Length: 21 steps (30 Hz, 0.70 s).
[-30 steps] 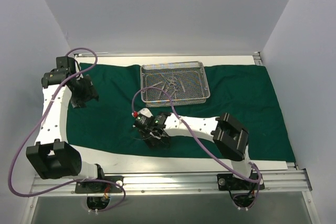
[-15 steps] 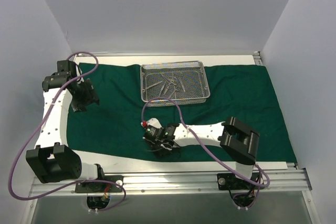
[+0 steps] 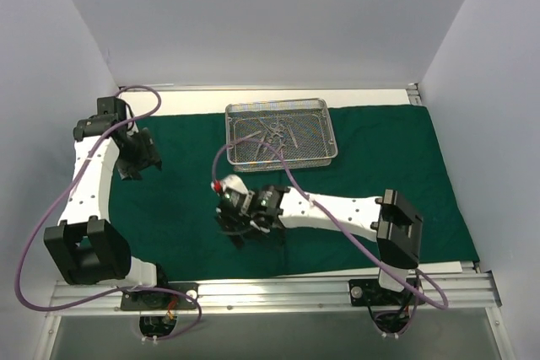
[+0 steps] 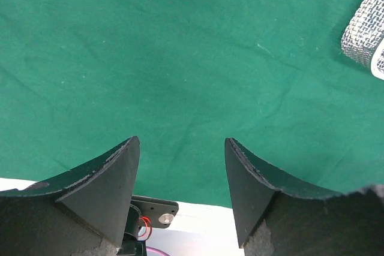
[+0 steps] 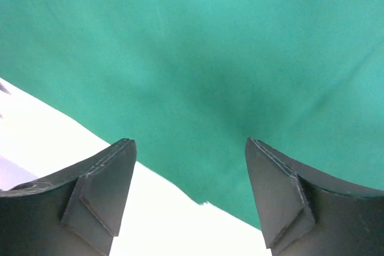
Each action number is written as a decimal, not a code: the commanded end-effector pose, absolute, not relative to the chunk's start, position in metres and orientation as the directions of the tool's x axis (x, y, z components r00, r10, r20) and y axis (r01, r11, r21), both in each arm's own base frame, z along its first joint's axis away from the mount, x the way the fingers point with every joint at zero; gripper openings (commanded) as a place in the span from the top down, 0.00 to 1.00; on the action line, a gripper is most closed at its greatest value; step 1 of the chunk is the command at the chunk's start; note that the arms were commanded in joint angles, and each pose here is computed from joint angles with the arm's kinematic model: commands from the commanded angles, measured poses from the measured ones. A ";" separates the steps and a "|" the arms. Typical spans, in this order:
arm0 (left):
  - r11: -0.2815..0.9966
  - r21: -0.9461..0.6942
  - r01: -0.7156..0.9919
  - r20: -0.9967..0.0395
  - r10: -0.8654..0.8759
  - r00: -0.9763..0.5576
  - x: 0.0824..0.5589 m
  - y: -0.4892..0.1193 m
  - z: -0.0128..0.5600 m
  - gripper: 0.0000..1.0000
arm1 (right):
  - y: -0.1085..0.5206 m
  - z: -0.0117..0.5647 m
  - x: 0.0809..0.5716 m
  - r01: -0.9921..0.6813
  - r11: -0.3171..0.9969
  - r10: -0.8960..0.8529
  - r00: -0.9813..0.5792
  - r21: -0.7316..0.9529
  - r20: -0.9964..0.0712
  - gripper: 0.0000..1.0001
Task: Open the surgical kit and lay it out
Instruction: Smooth out the surgical kit at the center of the board.
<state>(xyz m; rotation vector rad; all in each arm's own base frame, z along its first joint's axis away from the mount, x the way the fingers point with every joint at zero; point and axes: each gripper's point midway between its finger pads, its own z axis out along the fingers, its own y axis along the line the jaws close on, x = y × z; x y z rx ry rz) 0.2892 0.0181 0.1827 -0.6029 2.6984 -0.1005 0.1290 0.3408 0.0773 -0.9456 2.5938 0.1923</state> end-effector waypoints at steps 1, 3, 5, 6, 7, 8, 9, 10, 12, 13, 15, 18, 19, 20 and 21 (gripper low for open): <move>0.914 -0.165 -0.372 -0.349 -0.406 -0.844 0.305 0.015 0.179 0.33 | 0.345 0.111 0.186 -0.566 0.821 -0.531 -0.715 -0.069 -0.455 0.25; 0.912 -0.168 -0.374 -0.341 -0.410 -0.846 0.311 0.014 0.174 0.32 | 0.347 0.128 0.213 -0.510 0.860 -0.456 -0.742 -0.028 -0.492 0.24; 0.913 -0.166 -0.372 -0.326 -0.407 -0.853 0.319 0.012 0.168 0.29 | 0.328 0.139 0.251 -0.414 0.910 -0.356 -0.781 -0.002 -0.513 0.23; 0.916 -0.173 -0.363 -0.330 -0.401 -0.855 0.324 0.010 0.170 0.25 | 0.319 0.147 0.265 -0.376 0.927 -0.320 -0.789 0.000 -0.525 0.23; 0.921 -0.177 -0.347 -0.325 -0.388 -0.862 0.327 0.004 0.169 0.18 | 0.297 0.154 0.289 -0.308 0.951 -0.258 -0.805 0.004 -0.534 0.22; 0.925 -0.177 -0.337 -0.317 -0.378 -0.870 0.331 0.001 0.165 0.06 | 0.285 0.159 0.298 -0.275 0.962 -0.230 -0.813 0.003 -0.535 0.22; 0.930 -0.174 -0.323 -0.321 -0.364 -0.874 0.335 -0.002 0.164 0.06 | 0.273 0.174 0.311 -0.239 0.971 -0.190 -0.805 0.015 -0.561 0.22; 0.935 -0.175 -0.309 -0.329 -0.352 -0.876 0.340 -0.006 0.164 0.06 | 0.260 0.181 0.321 -0.206 0.978 -0.161 -0.804 0.014 -0.572 0.21; 0.945 -0.160 -0.285 -0.324 -0.323 -0.890 0.345 -0.017 0.158 0.06 | 0.213 0.196 0.346 -0.095 0.995 -0.080 -0.800 -0.006 -0.595 0.19; 0.946 -0.160 -0.283 -0.326 -0.321 -0.889 0.348 -0.019 0.155 0.06 | 0.195 0.198 0.353 -0.054 0.998 -0.050 -0.802 -0.011 -0.595 0.16; 0.953 -0.144 -0.266 -0.296 -0.298 -0.908 0.351 -0.034 0.142 0.06 | 0.139 0.197 0.368 0.084 0.996 0.059 -0.817 -0.018 -0.573 0.15; 0.946 -0.141 -0.291 -0.252 -0.319 -0.914 0.360 -0.037 0.122 0.06 | 0.076 0.185 0.376 0.242 0.970 0.217 -0.814 0.024 -0.539 0.15; 0.944 -0.136 -0.301 -0.248 -0.326 -0.912 0.363 -0.036 0.119 0.06 | 0.070 0.179 0.376 0.256 0.965 0.250 -0.818 0.061 -0.518 0.15; 0.943 -0.126 -0.309 -0.231 -0.331 -0.915 0.368 -0.035 0.110 0.06 | 0.060 0.167 0.374 0.280 0.957 0.278 -0.823 0.071 -0.496 0.16; 0.941 -0.121 -0.316 -0.223 -0.336 -0.915 0.372 -0.035 0.106 0.06 | 0.042 0.162 0.374 0.327 0.942 0.324 -0.816 0.079 -0.480 0.16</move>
